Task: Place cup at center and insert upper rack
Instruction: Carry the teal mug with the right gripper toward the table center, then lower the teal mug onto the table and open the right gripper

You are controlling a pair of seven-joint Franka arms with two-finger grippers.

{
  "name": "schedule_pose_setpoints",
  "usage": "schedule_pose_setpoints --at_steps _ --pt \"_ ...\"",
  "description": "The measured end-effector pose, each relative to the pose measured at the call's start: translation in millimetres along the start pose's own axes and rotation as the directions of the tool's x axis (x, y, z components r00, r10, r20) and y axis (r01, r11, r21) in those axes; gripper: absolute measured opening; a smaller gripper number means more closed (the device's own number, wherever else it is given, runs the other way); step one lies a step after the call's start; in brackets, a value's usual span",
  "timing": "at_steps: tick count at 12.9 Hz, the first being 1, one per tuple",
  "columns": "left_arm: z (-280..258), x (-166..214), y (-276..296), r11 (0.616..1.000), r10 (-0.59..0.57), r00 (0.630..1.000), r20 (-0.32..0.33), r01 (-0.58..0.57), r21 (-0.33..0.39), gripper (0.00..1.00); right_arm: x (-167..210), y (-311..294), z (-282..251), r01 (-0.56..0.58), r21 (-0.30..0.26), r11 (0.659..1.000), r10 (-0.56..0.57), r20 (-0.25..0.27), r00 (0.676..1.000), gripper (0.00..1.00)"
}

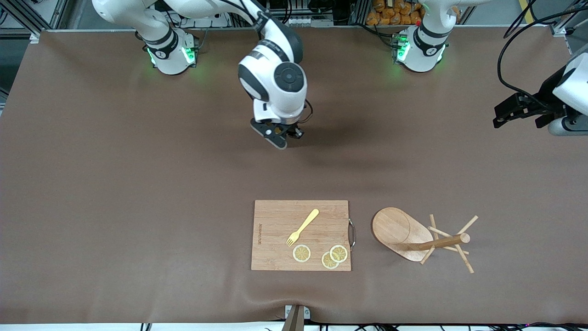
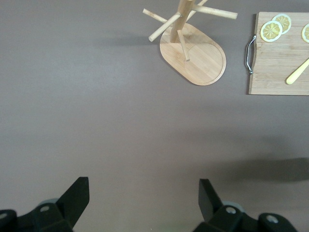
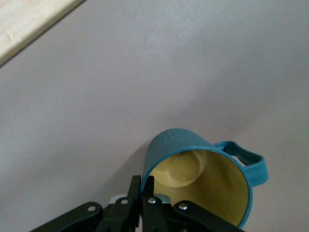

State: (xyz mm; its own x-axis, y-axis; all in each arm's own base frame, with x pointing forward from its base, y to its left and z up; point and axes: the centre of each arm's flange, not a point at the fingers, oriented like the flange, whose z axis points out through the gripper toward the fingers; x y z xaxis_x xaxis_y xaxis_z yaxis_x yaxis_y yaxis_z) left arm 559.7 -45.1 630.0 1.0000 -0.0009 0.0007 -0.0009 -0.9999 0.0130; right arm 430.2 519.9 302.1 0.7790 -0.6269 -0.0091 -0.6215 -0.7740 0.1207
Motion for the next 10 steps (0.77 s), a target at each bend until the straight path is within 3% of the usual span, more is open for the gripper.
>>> schedule_pose_setpoints --at_steps 4,10 --pt "4.0 3.7 -10.1 1.0 -0.014 1.0 0.003 0.014 0.0 1.0 -24.7 -9.7 32.1 -0.001 0.018 1.0 0.001 -0.012 1.0 0.04" --pt "4.0 4.5 -24.5 0.999 0.036 0.999 0.002 -0.036 -0.001 1.0 -27.0 -12.3 39.9 -0.027 0.035 0.999 0.027 -0.01 1.0 0.04"
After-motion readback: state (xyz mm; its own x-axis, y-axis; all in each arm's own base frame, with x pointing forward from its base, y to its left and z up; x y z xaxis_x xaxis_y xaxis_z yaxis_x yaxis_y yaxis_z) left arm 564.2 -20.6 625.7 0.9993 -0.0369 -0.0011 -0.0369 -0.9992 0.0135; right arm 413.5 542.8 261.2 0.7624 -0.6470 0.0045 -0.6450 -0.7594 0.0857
